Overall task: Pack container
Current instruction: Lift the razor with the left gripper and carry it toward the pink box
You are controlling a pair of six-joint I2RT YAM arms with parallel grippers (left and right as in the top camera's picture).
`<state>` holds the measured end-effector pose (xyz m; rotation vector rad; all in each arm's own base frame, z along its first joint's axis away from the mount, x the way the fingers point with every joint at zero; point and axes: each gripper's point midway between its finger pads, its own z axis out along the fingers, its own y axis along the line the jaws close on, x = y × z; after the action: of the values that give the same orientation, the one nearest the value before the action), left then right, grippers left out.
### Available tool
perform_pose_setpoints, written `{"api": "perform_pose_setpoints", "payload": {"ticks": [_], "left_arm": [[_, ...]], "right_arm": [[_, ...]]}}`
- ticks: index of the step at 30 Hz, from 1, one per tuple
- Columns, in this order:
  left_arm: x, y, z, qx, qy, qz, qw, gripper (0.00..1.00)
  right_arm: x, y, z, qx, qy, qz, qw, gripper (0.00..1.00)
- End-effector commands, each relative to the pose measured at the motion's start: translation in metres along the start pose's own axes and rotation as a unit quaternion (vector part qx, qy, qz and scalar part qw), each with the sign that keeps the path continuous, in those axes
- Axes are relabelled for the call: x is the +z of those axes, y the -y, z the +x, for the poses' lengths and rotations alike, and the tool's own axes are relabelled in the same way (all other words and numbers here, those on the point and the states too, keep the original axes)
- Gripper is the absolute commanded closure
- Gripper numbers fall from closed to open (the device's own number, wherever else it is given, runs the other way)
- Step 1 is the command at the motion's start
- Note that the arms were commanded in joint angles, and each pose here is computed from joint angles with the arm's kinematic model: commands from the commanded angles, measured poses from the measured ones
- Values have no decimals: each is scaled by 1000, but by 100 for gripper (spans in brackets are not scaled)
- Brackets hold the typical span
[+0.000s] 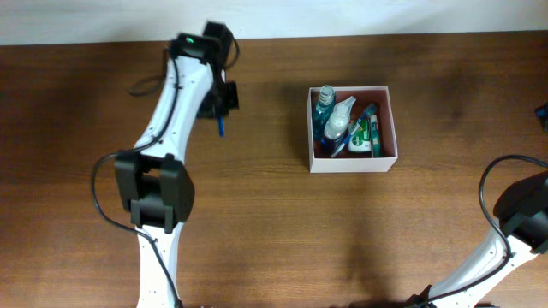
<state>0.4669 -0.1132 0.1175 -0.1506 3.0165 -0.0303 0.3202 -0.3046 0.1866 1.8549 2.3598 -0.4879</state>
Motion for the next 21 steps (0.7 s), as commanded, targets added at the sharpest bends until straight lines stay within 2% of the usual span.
{"api": "perform_pose_setpoints", "payload": {"ticks": [1, 6, 11, 15, 21], "left_arm": [[-40, 9, -23, 21, 62, 18, 998, 99], [-108, 28, -43, 48, 158, 51, 985, 99], [-167, 63, -42, 75, 241, 91, 963, 99], [-196, 104, -33, 108, 284, 124, 945, 99], [-209, 180, -6, 174, 310, 169, 919, 99]], "right_arm": [[-7, 4, -2, 4, 12, 3, 1000, 1], [-7, 4, -2, 4, 12, 3, 1000, 1], [-7, 4, -2, 4, 12, 3, 1000, 1], [-7, 4, -2, 4, 12, 3, 1000, 1], [-7, 4, -2, 4, 12, 3, 1000, 1]]}}
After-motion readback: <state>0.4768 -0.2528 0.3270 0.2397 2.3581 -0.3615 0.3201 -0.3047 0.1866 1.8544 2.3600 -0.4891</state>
